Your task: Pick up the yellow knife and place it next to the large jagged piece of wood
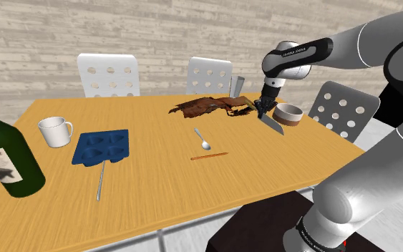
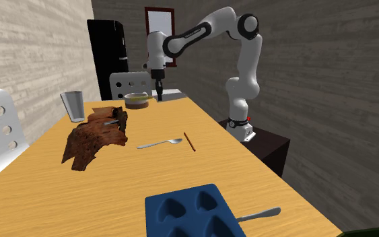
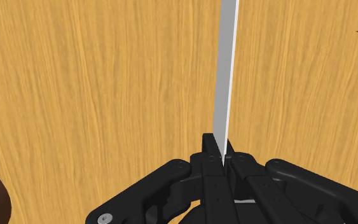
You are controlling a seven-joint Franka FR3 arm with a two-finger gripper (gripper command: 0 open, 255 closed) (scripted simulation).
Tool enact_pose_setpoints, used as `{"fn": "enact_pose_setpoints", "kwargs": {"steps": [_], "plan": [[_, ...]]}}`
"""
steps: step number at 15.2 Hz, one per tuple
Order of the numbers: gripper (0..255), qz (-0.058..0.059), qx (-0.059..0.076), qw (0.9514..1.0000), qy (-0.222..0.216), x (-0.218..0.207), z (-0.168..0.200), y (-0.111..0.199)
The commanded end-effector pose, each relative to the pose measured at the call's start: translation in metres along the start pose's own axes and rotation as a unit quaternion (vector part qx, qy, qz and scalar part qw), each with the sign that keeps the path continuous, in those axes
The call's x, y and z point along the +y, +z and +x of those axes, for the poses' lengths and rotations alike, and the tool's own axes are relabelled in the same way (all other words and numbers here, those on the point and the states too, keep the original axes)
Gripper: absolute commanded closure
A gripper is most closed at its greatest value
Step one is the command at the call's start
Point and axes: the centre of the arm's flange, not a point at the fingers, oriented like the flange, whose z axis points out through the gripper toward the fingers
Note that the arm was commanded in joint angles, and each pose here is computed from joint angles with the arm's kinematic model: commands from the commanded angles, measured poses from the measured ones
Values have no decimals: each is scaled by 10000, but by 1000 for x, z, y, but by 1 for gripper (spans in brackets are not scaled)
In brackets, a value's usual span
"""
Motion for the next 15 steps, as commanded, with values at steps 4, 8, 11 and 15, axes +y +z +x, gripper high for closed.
{"fn": "enact_pose_setpoints", "kwargs": {"steps": [4, 8, 11, 15], "plan": [[255, 0, 3, 10000, 1, 2, 0, 26], [255, 0, 3, 10000, 1, 3, 0, 47], [255, 0, 3, 10000, 1, 3, 0, 63], [255, 0, 3, 10000, 1, 4, 0, 84]]}}
